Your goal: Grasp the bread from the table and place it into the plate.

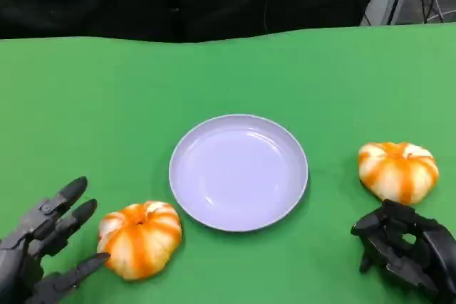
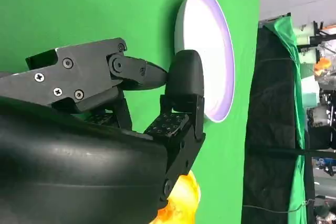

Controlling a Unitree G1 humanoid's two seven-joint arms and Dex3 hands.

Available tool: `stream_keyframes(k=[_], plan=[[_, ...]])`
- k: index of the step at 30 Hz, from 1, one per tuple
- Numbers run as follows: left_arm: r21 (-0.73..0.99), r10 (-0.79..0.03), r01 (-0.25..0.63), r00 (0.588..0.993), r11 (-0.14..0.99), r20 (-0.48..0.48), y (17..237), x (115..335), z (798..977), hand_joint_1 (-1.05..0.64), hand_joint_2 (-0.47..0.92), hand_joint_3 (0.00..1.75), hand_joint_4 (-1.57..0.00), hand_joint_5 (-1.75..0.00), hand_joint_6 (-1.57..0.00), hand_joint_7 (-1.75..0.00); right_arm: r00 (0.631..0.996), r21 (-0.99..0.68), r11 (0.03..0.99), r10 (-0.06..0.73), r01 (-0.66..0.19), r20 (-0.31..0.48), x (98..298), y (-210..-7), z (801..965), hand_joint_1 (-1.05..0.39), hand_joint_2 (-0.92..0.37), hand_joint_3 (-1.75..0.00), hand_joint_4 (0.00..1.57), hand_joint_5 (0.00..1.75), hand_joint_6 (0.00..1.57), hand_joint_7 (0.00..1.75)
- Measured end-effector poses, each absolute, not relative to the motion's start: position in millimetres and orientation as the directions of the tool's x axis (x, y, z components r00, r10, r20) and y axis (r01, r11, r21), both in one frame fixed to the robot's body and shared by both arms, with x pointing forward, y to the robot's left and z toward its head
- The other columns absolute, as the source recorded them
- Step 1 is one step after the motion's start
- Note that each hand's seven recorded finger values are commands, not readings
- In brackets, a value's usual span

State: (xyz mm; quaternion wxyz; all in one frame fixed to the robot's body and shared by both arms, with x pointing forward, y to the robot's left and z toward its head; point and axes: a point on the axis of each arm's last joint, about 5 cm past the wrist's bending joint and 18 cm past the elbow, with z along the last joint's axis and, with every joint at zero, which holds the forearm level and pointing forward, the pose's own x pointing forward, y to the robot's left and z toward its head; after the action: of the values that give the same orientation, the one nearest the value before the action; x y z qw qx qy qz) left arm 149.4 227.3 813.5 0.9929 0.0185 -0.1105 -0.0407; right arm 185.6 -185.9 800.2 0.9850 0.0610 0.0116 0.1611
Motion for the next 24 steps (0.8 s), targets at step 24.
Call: stream_keyframes(k=[24], plan=[[0.64, -0.302, 0.209, 0.952, 0.739, 0.039, 207, 170, 842.2, -0.98, 0.92, 0.27, -0.46, -0.01, -0.5, -0.01, 0.948, 0.122, 0.941, 0.318, -0.315, -0.002, 184, -185, 801.0, -0.23, -0.92, -0.5, 0.65, 1.75, 0.74, 1.15]])
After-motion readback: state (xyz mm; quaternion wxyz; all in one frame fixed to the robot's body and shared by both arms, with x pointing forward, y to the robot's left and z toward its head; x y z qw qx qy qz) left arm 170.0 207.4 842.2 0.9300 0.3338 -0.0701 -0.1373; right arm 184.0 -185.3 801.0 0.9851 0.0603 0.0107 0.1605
